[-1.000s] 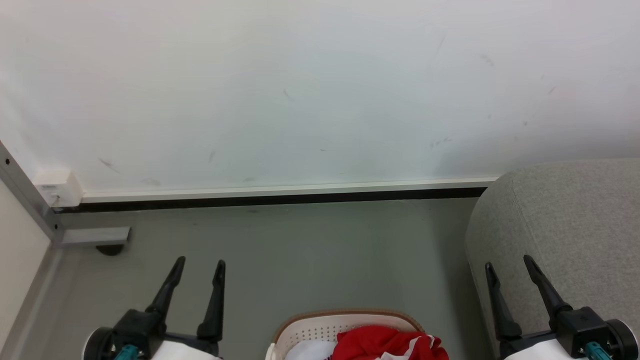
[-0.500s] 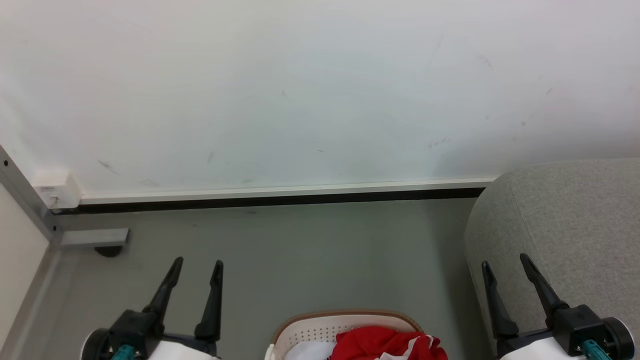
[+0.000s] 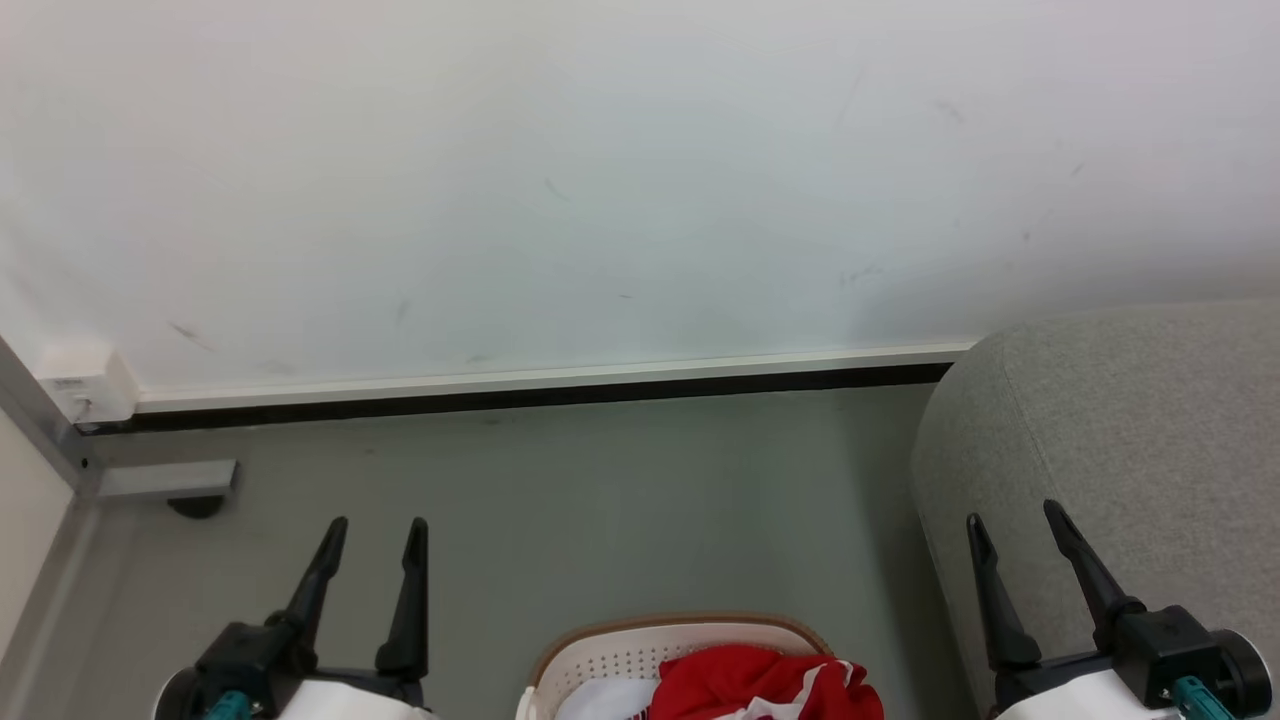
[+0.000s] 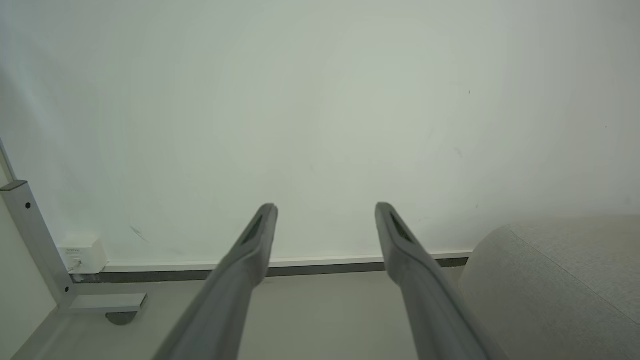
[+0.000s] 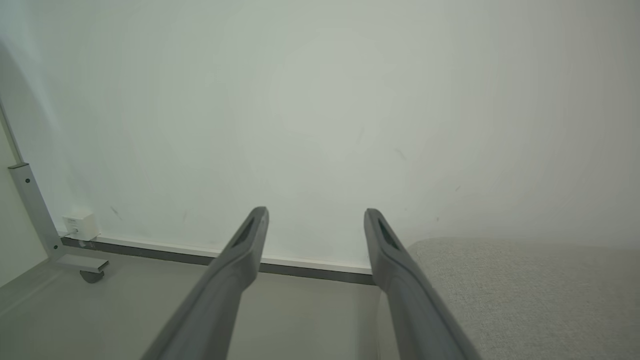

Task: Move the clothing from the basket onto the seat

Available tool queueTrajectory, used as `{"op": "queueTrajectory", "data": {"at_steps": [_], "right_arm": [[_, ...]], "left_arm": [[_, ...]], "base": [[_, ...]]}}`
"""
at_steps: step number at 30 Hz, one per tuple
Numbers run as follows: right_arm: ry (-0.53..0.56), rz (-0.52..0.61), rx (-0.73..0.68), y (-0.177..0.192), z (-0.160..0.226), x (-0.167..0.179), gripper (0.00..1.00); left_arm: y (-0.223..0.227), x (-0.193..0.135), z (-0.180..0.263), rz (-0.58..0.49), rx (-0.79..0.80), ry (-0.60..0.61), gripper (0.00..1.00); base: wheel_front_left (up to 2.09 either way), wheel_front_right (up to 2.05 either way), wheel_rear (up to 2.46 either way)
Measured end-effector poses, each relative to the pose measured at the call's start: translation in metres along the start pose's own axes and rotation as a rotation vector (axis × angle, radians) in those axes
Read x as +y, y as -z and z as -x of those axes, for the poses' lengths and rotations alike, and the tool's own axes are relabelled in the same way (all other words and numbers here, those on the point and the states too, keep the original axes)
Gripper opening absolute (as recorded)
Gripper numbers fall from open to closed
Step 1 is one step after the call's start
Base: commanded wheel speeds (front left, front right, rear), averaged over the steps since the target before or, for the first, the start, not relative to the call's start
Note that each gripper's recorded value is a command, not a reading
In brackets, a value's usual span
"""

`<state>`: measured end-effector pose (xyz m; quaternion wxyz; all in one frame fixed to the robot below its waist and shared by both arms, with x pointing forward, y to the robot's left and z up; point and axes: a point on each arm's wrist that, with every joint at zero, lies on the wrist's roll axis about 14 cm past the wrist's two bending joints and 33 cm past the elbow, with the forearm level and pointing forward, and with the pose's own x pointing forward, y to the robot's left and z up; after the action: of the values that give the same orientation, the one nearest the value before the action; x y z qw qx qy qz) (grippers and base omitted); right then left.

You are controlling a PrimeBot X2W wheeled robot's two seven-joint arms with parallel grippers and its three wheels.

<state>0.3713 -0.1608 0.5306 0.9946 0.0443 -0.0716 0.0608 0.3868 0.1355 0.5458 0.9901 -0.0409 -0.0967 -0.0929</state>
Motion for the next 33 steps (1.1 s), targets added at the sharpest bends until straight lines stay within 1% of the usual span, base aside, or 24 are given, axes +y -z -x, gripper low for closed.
{"op": "queueTrajectory", "data": {"at_steps": [3, 5, 8, 14, 21, 26, 31, 33], "right_arm": [[0.017, -0.005, -0.006, -0.002, 0.001, -0.005, 1.0], [0.039, -0.039, -0.014, -0.003, 0.003, -0.011, 1.0], [0.069, -0.056, -0.017, -0.004, 0.005, -0.019, 1.0], [0.117, -0.061, -0.016, -0.003, 0.009, -0.035, 1.0], [0.173, -0.066, -0.004, 0.002, 0.008, -0.053, 1.0], [0.219, -0.057, 0.008, 0.006, 0.008, -0.069, 1.0], [0.26, -0.059, 0.022, 0.011, 0.008, -0.083, 1.0], [0.271, -0.06, 0.028, 0.013, 0.007, -0.086, 1.0]], "left_arm": [[0.005, -0.006, -0.003, 0.015, 0.012, 0.018, 1.0], [0.009, -0.012, -0.006, 0.022, 0.023, 0.038, 1.0], [0.018, -0.023, -0.011, 0.032, 0.046, 0.072, 1.0], [0.043, -0.049, -0.023, 0.048, 0.111, 0.154, 1.0], [0.1, -0.083, -0.033, 0.003, 0.266, 0.316, 1.0], [0.149, -0.11, -0.03, -0.048, 0.402, 0.47, 1.0], [0.192, -0.131, -0.026, -0.074, 0.539, 0.586, 1.0], [0.21, -0.138, -0.021, -0.102, 0.603, 0.64, 1.0]], "base": [[0.0, 0.0, 0.0], [0.0, 0.0, 0.0], [0.0, 0.0, 0.0], [0.0, 0.0, 0.0], [0.0, 0.0, 0.0], [0.0, 0.0, 0.0], [0.0, 0.0, 0.0], [0.0, 0.0, 0.0]]}}
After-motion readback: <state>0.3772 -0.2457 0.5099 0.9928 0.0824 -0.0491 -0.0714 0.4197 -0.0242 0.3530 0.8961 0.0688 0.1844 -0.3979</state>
